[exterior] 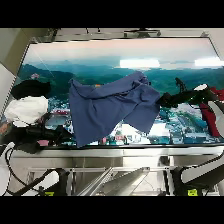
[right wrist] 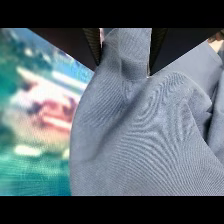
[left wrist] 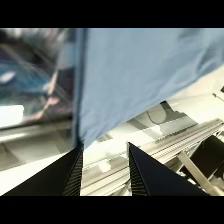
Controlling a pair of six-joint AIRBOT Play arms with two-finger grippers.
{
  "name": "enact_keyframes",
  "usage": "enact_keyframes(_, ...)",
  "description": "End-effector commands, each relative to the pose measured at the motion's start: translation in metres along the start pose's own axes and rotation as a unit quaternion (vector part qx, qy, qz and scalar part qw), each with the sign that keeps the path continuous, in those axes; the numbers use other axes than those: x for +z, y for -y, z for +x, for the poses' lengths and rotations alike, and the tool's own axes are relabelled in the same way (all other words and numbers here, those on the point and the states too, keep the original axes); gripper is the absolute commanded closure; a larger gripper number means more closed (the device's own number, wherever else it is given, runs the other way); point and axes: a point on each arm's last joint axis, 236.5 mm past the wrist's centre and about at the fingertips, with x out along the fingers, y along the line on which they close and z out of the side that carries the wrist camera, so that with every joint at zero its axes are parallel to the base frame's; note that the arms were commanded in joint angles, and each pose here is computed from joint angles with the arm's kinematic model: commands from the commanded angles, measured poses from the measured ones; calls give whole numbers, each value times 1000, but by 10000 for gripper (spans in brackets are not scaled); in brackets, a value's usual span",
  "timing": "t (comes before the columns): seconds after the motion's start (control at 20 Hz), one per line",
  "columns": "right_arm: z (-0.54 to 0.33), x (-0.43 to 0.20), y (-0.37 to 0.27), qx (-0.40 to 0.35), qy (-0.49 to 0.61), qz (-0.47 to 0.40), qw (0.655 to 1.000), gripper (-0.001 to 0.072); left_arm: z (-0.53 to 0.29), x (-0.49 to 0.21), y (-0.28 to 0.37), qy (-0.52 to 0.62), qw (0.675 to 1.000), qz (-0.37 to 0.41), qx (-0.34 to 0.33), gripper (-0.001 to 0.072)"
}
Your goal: Fold the shirts.
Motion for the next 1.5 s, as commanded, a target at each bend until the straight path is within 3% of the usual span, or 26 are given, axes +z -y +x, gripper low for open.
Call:
enact_keyframes(0.0,-1,0,-2,3,0,0,1000,329,9,-1,-19,14,999,-43,11,415)
enact_keyframes(0.4,-1,-1,-3,5,-4,-2,1000,329,60,-2,-20,34,998,-1,53,415)
enact_keyframes(0.7,-1,-2,-4,6,-6,-2,1000,329,67,16,4,74,997,4,22,426)
enact_keyframes(0.75,-1,-2,-3,6,-6,-2,1000,329,67,18,3,79,997,5,24,596)
enact_keyframes(0.8,-1,-2,-3,6,-4,-2,1000,330,67,20,3,82,996,5,25,679)
enact_keyframes(0.85,-1,-2,-3,6,-4,-1,1000,332,66,22,4,86,996,4,23,680)
enact_keyframes(0.95,-1,-1,-4,8,-3,-1,1000,392,65,24,5,89,996,5,23,680)
enact_keyframes(1.0,-1,0,-6,11,-1,1,1000,481,64,27,6,92,995,8,23,680)
enact_keyframes(1.05,-1,2,-9,19,3,1,1000,644,60,32,10,98,995,14,21,680)
enact_keyframes(1.1,-1,6,-16,32,11,-9,999,692,56,38,16,103,994,20,19,681)
enact_keyframes(1.3,-43,16,-81,117,41,-63,990,695,11,56,84,117,987,106,-31,682)
enact_keyframes(1.45,-150,27,-175,146,144,-183,962,694,-85,53,201,213,934,258,-122,682)
